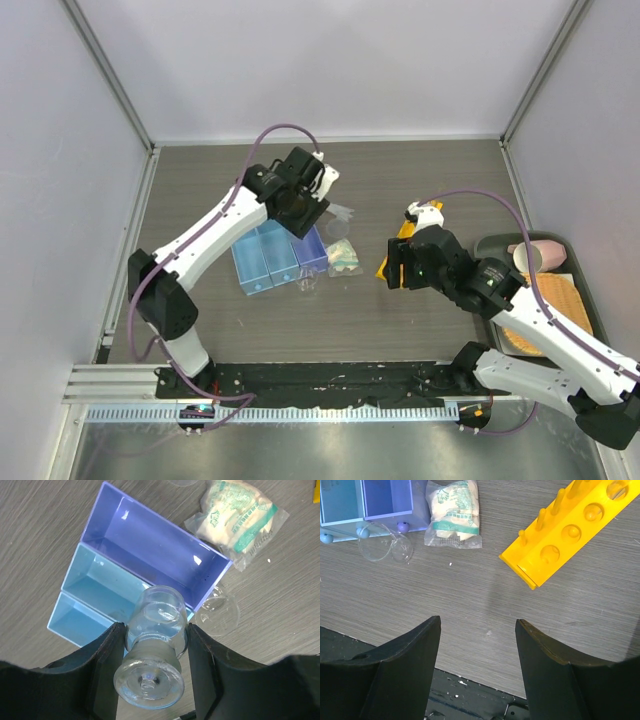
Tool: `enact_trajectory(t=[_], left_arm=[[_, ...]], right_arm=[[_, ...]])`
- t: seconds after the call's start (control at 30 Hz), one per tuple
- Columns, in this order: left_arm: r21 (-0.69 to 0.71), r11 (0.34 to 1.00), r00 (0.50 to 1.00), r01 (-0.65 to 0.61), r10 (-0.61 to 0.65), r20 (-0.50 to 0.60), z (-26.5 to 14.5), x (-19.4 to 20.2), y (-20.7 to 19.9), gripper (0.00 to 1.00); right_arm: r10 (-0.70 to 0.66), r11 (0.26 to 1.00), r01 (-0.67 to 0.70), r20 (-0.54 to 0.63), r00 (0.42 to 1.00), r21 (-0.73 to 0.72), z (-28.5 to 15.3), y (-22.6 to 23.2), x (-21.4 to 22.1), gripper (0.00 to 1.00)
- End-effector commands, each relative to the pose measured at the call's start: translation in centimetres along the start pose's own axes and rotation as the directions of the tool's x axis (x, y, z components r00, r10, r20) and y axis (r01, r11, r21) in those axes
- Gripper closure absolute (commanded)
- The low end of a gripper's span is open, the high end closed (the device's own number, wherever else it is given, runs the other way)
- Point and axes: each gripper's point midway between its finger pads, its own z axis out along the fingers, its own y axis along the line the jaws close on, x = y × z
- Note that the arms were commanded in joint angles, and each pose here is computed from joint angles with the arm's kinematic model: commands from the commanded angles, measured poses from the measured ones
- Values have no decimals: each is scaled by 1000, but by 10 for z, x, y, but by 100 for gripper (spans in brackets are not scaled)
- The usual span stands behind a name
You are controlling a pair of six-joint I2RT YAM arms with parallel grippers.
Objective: Organize the chemistry lab equipment
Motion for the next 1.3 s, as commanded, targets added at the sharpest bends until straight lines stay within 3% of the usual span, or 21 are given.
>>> enact_trajectory(t=[0.0, 0.23, 0.93, 1.07, 1.27], left_arm=[[86, 990, 993, -114, 111, 32, 16, -13, -11, 100], [167, 979, 992, -121, 126, -19, 41, -3, -21, 100], [160, 984, 996, -78, 85, -37, 103, 13, -18, 100], [149, 987, 997, -57, 64, -42, 108, 14, -18, 89], [147, 989, 997, -35, 45, -65, 119, 22, -21, 83]], right_arm=[[6, 1000, -7, 46, 999, 4, -8, 1, -16, 33], [8, 1000, -9, 38, 999, 16, -2, 0, -11, 33], [15, 1000, -15, 7, 1000, 26, 18, 3, -1, 33], [17, 1000, -17, 11, 1000, 25, 20, 3, -1, 33], [15, 1000, -15, 8, 1000, 22, 21, 3, 2, 33]])
